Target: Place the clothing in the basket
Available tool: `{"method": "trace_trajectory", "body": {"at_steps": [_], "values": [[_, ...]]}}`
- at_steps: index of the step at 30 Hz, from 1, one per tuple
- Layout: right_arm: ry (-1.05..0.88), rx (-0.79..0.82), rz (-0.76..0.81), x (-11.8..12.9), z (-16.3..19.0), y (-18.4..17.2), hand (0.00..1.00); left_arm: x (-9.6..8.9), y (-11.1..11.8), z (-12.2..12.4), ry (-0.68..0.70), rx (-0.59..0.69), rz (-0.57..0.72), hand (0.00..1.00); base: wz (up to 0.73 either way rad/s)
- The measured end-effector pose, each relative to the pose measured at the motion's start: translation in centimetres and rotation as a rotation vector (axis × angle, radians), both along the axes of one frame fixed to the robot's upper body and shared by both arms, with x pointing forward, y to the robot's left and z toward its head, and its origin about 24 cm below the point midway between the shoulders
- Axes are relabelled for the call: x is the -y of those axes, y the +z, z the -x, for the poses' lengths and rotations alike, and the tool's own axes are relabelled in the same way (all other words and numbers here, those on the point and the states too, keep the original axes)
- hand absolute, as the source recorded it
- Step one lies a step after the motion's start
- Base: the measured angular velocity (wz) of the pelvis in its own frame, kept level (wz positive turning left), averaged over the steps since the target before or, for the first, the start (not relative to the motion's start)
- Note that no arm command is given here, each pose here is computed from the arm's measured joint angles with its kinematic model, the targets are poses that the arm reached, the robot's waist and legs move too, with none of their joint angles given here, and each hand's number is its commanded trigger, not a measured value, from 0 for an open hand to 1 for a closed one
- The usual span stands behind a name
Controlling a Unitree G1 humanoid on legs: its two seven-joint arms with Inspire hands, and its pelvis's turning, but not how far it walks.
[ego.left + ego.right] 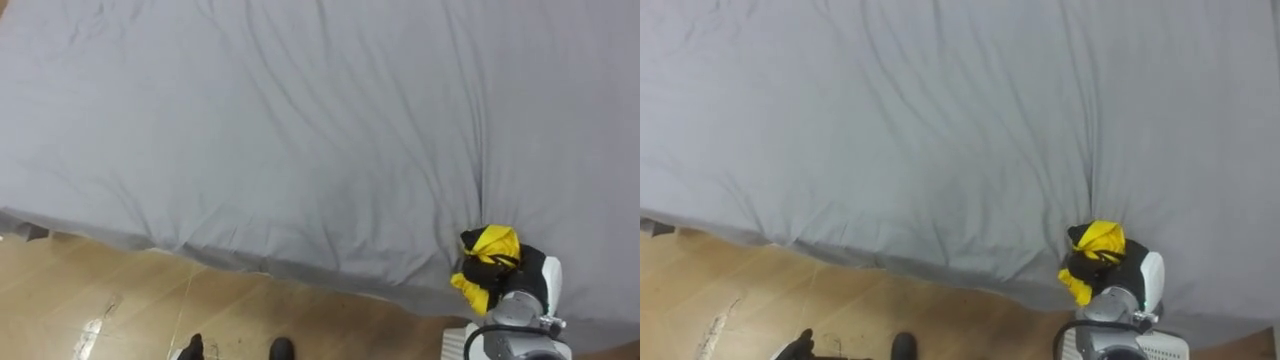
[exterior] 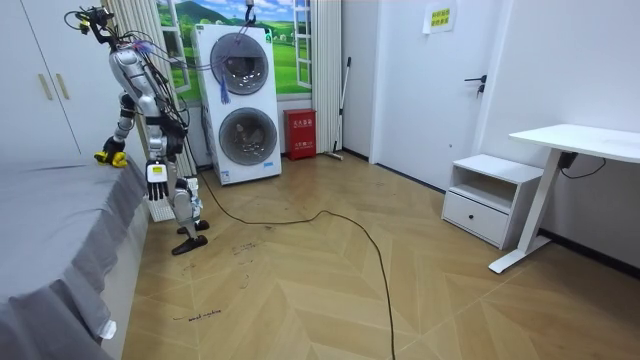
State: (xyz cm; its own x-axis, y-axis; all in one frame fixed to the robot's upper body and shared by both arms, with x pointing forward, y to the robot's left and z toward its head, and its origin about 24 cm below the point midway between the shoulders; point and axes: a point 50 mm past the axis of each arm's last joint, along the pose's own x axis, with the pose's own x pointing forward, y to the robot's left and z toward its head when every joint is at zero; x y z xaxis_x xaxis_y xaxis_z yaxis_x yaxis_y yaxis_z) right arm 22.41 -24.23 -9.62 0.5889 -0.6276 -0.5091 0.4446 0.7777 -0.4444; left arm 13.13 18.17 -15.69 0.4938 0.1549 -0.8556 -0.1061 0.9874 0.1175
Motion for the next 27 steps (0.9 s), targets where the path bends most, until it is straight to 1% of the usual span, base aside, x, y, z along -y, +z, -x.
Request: {"method": "trace_trajectory", "body": {"at_steps": [7,12,17,18,19,21,25,27], "values": [[-0.001,0.000,-0.005,0.0,0.0,0.0,1.00,-0.1,-0.1,0.2,0.025,-0.009,0.009,0.00,0.00],[-0.016,-0.001,-0.013,0.0,0.0,0.0,1.00,0.0,-0.1,0.2,0.019,-0.008,0.010,0.00,0.00],[-0.074,0.052,-0.070,0.2,-0.6,0.6,1.00,-0.3,-0.1,0.4,0.017,-0.012,0.001,0.00,-0.03],[-0.083,0.088,-0.090,0.1,-0.9,0.9,1.00,-0.6,-0.1,0.3,0.030,-0.009,-0.003,0.00,-0.15],[-0.073,0.134,-0.105,-0.1,-1.4,1.5,1.00,-1.1,-0.2,1.0,0.045,-0.026,-0.011,0.00,-0.25],[-0.062,0.208,-0.132,0.0,-1.9,2.4,1.00,-1.7,-0.3,1.7,0.076,-0.036,-0.018,0.00,-0.37],[-0.080,0.381,-0.184,1.0,-2.1,5.0,1.00,-2.7,-0.6,3.6,0.096,-0.073,-0.041,0.00,-0.15],[-0.105,0.424,-0.199,1.4,-1.8,5.6,1.00,-3.0,-0.7,4.5,0.103,-0.090,-0.047,0.00,-0.25]]}}
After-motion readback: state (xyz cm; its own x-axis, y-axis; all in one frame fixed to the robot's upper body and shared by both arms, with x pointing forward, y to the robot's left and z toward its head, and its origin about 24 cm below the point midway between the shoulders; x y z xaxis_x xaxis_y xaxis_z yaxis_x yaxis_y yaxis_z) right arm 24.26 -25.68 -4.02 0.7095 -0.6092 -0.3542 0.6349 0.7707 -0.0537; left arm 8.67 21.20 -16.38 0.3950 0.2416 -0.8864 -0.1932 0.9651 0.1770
